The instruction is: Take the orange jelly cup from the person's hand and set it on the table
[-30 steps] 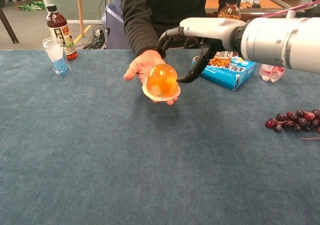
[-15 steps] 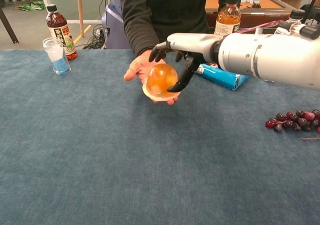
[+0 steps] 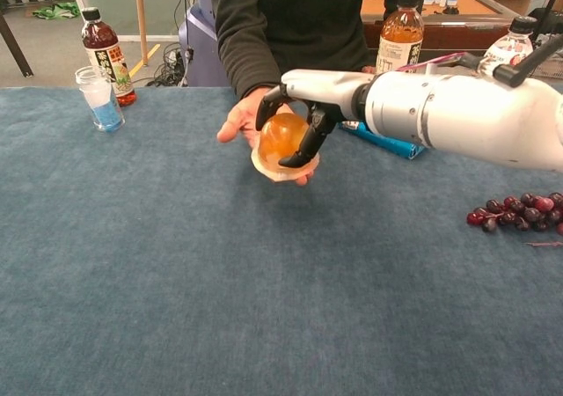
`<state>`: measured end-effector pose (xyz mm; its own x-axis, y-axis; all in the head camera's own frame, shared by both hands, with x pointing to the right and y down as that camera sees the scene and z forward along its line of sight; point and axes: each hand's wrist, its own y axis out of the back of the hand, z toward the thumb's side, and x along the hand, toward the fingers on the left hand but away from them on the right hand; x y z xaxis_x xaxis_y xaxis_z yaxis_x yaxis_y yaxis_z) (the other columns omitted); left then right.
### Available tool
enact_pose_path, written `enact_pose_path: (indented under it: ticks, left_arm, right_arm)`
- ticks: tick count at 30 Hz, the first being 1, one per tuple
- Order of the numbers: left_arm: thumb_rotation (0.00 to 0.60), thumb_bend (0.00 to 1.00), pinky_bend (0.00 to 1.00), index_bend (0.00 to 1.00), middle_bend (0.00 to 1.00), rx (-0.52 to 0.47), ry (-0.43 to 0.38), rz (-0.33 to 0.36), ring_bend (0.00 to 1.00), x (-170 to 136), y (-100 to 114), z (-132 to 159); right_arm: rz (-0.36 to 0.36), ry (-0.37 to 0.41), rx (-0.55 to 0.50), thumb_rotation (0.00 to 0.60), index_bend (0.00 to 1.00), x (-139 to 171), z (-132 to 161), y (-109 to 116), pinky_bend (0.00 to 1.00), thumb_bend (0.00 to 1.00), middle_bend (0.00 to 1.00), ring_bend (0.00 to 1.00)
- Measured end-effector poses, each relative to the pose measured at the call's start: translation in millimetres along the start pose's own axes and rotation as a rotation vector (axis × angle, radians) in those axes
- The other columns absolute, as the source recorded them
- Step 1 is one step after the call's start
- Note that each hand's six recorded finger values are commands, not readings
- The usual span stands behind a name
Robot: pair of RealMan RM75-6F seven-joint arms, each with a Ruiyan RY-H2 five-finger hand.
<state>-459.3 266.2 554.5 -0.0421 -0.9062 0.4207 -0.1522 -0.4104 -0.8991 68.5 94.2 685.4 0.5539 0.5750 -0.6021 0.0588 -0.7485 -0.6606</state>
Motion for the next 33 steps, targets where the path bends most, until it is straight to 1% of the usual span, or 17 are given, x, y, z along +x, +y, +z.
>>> enact_pose_path:
  ticks: [5, 8, 12, 16, 22, 27, 33]
  left_arm:
    - [0.6, 0.17, 0.22, 0.4, 0.34, -0.001, 0.003, 0.001, 0.29, -0.3, 0.0, -1.4]
    - [0.6, 0.17, 0.22, 0.4, 0.34, -0.001, 0.004, 0.001, 0.29, -0.4, -0.4, -1.7]
    - [0.6, 0.17, 0.22, 0.4, 0.34, 0.001, 0.003, 0.0, 0.29, -0.2, -0.7, -1.6]
    - [0.6, 0.17, 0.22, 0.4, 0.34, 0.002, 0.007, 0.0, 0.29, -0.2, -0.2, -2.5]
    - [0.6, 0.17, 0.22, 0.4, 0.34, 0.002, 0.009, 0.0, 0.29, -0.1, 0.0, -3.6]
    - [0.6, 0.17, 0.22, 0.4, 0.34, 0.003, 0.01, 0.0, 0.29, 0.2, -0.2, -4.2]
    - [0.6, 0.17, 0.22, 0.4, 0.34, 0.004, 0.012, 0.001, 0.29, 0.9, 0.2, -5.2]
  right_arm:
    - [-0.025, 0.004, -0.002, 0.6, 0.47, -1.4, 0.2, 0.6, 0.57, 0.38, 0.3, 0.16]
    - [-0.042, 0.005, -0.008, 0.6, 0.53, -2.3, -0.1, 1.3, 0.59, 0.42, 0.34, 0.2]
    - [-0.051, 0.005, -0.014, 0.6, 0.58, -3.7, -0.3, 0.5, 0.6, 0.42, 0.37, 0.24]
    - [-0.067, 0.006, -0.019, 0.6, 0.63, -5.4, 1.0, 1.2, 0.65, 0.45, 0.43, 0.3]
    - [-0.079, 0.007, -0.019, 0.6, 0.66, -4.8, 1.0, 3.6, 0.67, 0.47, 0.46, 0.35]
    - [-0.083, 0.008, -0.032, 0.6, 0.66, -2.2, 0.3, 7.5, 0.67, 0.48, 0.46, 0.36]
    - [-0.095, 0.015, -0.034, 0.6, 0.66, 6.8, -1.4, 17.8, 0.67, 0.48, 0.46, 0.37]
